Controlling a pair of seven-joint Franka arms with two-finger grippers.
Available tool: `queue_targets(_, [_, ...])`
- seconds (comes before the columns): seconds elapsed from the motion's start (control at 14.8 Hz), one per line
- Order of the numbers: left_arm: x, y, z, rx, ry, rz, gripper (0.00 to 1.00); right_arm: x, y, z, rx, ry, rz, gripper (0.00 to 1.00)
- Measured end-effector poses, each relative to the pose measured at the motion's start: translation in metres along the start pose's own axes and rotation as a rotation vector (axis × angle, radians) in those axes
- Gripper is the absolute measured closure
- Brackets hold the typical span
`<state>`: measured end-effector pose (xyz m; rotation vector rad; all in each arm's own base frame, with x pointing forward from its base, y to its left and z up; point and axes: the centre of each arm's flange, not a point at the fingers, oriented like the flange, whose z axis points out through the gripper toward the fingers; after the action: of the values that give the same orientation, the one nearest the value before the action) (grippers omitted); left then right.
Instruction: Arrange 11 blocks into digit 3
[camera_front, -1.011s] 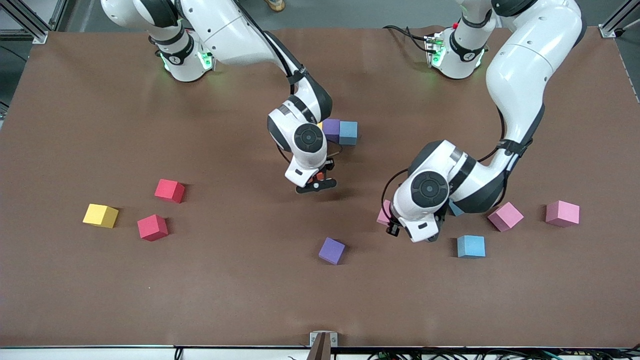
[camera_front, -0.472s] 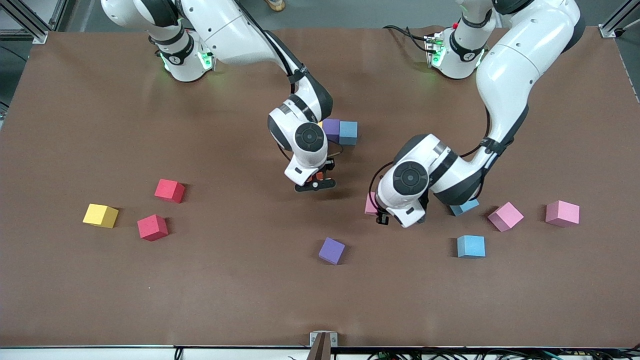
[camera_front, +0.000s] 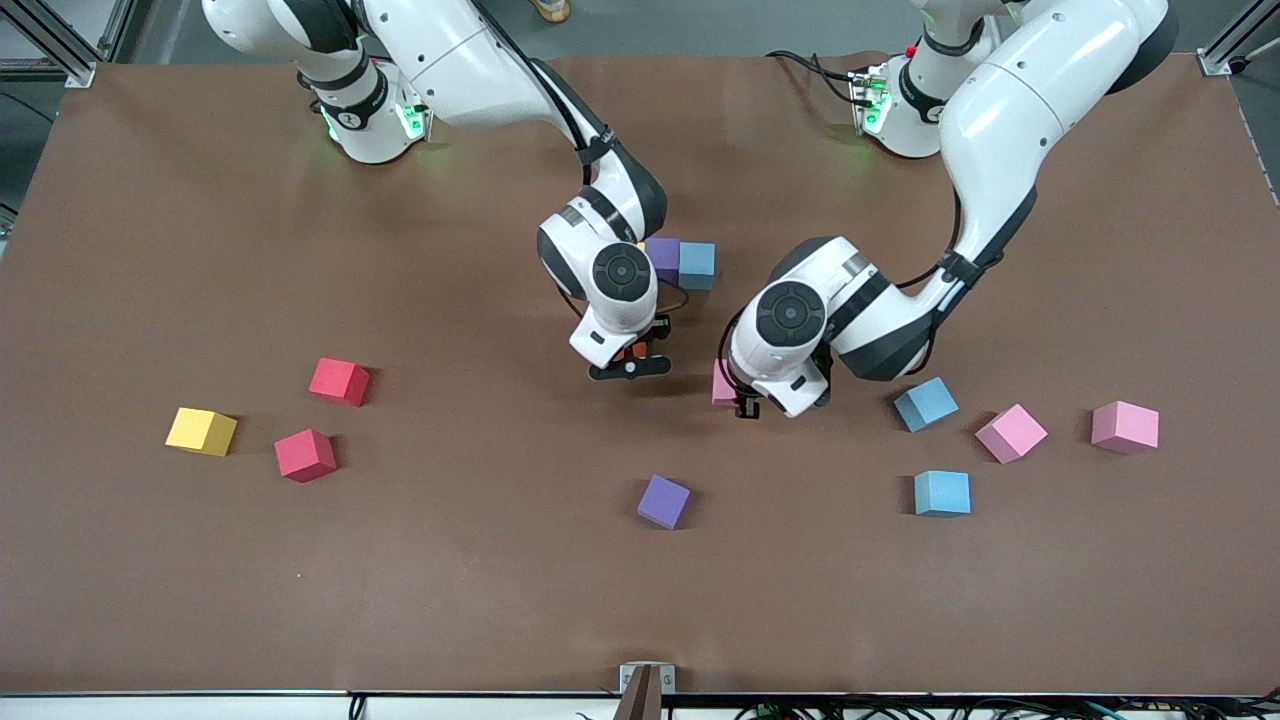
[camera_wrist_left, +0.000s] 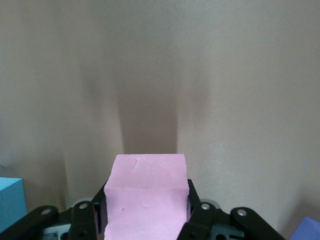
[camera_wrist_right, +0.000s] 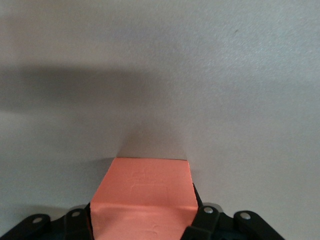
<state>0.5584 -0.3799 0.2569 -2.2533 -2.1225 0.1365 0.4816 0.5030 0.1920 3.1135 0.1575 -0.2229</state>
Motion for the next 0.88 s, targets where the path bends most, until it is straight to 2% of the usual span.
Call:
queue_targets(0.67, [-0.014, -0.017, -0.009, -0.029, -0.015, -0.029, 0.42, -0.011, -0.009, 0.002, 0.003, -0.011, -0.067, 0.37])
queue_targets(0.81, [-0.015, -0.017, -0.009, -0.031, -0.017, -0.028, 0.42, -0.011, -0.009, 0.002, 0.003, -0.010, -0.068, 0.34])
queue_targets(0.88, [-0.015, -0.017, -0.010, -0.032, -0.018, -0.027, 0.42, -0.012, -0.010, 0.004, 0.004, -0.013, -0.068, 0.27])
